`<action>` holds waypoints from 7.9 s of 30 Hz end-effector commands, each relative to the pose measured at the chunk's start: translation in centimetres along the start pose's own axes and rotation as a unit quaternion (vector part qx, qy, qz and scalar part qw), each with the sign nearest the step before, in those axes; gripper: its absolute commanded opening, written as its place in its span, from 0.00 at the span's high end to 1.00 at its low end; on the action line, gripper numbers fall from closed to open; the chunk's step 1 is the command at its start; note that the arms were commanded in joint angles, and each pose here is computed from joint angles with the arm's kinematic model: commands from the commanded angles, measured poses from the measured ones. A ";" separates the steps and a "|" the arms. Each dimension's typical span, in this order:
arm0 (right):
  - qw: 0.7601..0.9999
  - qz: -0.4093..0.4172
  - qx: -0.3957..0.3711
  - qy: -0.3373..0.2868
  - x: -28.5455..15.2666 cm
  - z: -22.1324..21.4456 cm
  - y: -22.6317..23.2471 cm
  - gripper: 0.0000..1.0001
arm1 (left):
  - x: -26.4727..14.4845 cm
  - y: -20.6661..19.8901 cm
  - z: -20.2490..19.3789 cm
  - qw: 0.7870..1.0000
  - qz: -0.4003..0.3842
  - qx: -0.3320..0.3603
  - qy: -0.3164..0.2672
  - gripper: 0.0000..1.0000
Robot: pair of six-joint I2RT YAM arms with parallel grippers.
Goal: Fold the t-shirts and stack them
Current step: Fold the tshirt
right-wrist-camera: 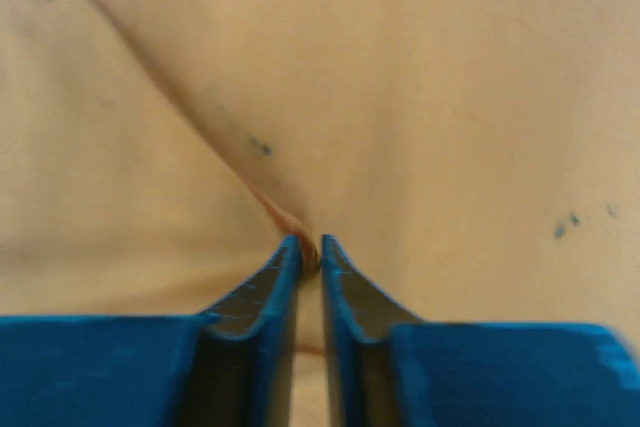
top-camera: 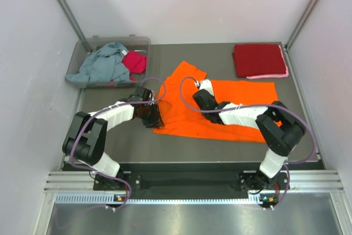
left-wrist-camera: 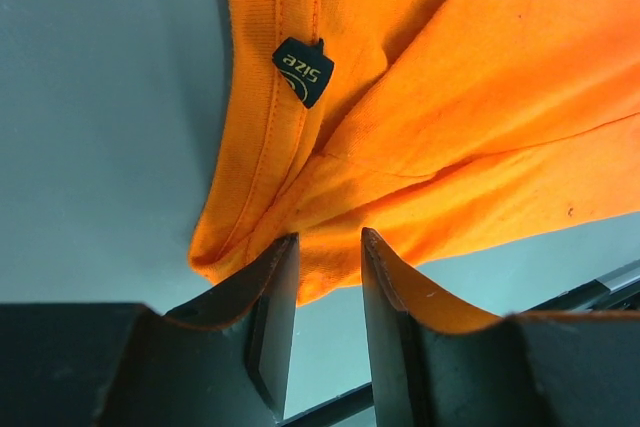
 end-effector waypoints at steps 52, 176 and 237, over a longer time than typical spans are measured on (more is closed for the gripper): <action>0.972 0.022 0.196 0.131 -4.4 -5.3 -6.2 0.83 | -2.1 2.9 -1.0 0.988 0.149 0.033 -0.031 0.66; 0.934 0.180 0.295 0.090 11.1 -1.2 -36.7 0.51 | 12.5 -5.3 28.9 0.951 -0.099 0.223 -0.187 0.57; 0.937 0.151 0.313 -0.006 8.6 1.5 -35.5 1.00 | 0.8 -9.5 26.4 0.935 -0.152 0.216 -0.236 1.00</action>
Point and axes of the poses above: each gripper's point midway between its finger pads, its own x axis out along the fingers, its own y axis along the line the jaws close on, z = x × y, the point moved 10 cm from there along -x, back along the fingers, and after that the axes turned 1 degree about -x, right-handed, at the moved point
